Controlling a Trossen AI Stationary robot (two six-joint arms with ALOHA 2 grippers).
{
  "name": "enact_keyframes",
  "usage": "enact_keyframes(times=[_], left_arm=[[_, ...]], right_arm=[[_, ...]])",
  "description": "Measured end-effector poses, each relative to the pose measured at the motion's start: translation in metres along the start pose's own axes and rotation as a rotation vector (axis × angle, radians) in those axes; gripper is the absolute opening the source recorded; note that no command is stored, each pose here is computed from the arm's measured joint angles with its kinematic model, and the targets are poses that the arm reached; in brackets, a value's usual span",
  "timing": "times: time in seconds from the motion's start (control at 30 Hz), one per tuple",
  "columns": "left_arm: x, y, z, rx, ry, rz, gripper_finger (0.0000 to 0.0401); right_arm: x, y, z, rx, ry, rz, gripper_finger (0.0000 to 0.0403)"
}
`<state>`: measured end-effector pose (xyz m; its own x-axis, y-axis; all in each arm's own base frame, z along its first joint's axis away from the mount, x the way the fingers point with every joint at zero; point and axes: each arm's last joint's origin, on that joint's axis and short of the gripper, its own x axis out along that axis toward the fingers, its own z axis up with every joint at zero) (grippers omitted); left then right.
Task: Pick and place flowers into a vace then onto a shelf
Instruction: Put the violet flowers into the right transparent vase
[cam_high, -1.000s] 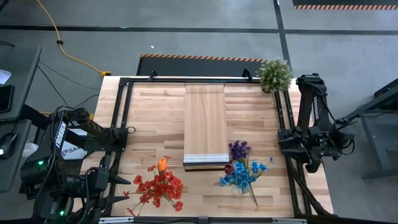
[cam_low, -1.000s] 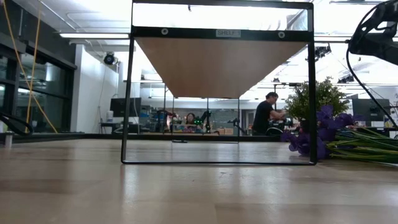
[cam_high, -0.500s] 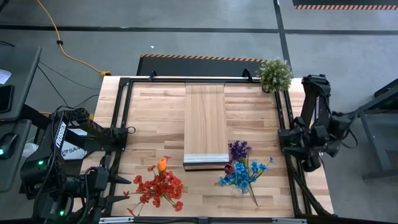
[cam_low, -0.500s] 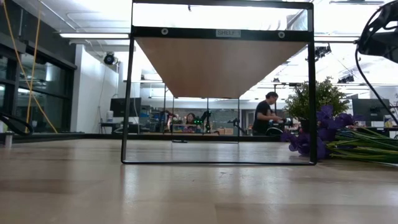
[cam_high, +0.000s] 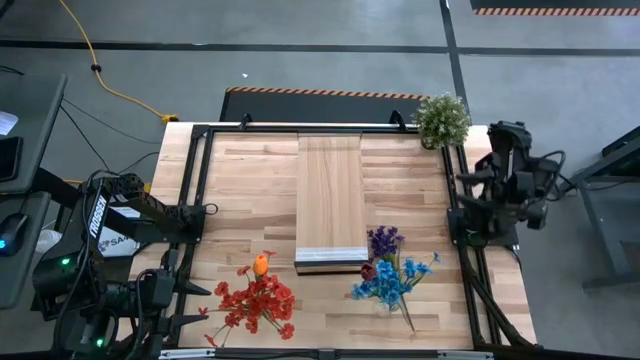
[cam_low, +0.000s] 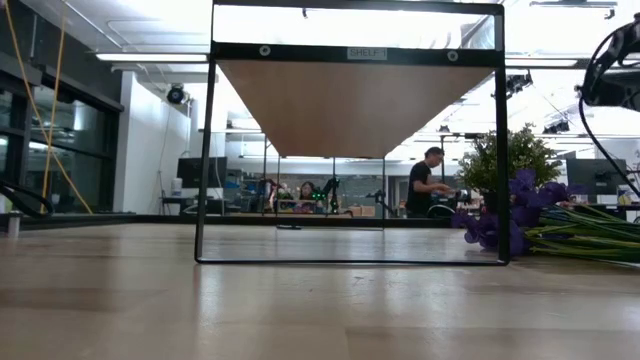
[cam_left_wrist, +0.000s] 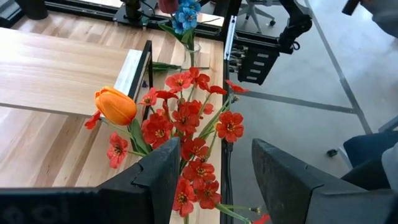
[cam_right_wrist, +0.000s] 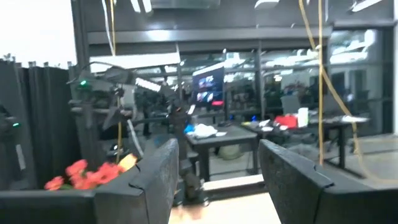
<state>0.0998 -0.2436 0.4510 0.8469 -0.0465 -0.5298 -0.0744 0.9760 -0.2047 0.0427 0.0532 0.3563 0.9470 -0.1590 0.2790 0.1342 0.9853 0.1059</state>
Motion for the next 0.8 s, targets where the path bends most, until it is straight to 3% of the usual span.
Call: enact_keyframes(times=[0.4, 0.8], left_arm=[[0.000, 0.000, -0.001, -0.003, 0.022, -0.009, 0.0232], [0.000, 0.000, 0.000, -0.011, 0.022, -0.009, 0.0232]], right_arm=[[-0.003, -0.053, 0.011, -0.052, -0.049, -0.128, 0.0218], [-0.009, -0.076, 0.013, -0.090, -0.037, -0.260, 0.0212]])
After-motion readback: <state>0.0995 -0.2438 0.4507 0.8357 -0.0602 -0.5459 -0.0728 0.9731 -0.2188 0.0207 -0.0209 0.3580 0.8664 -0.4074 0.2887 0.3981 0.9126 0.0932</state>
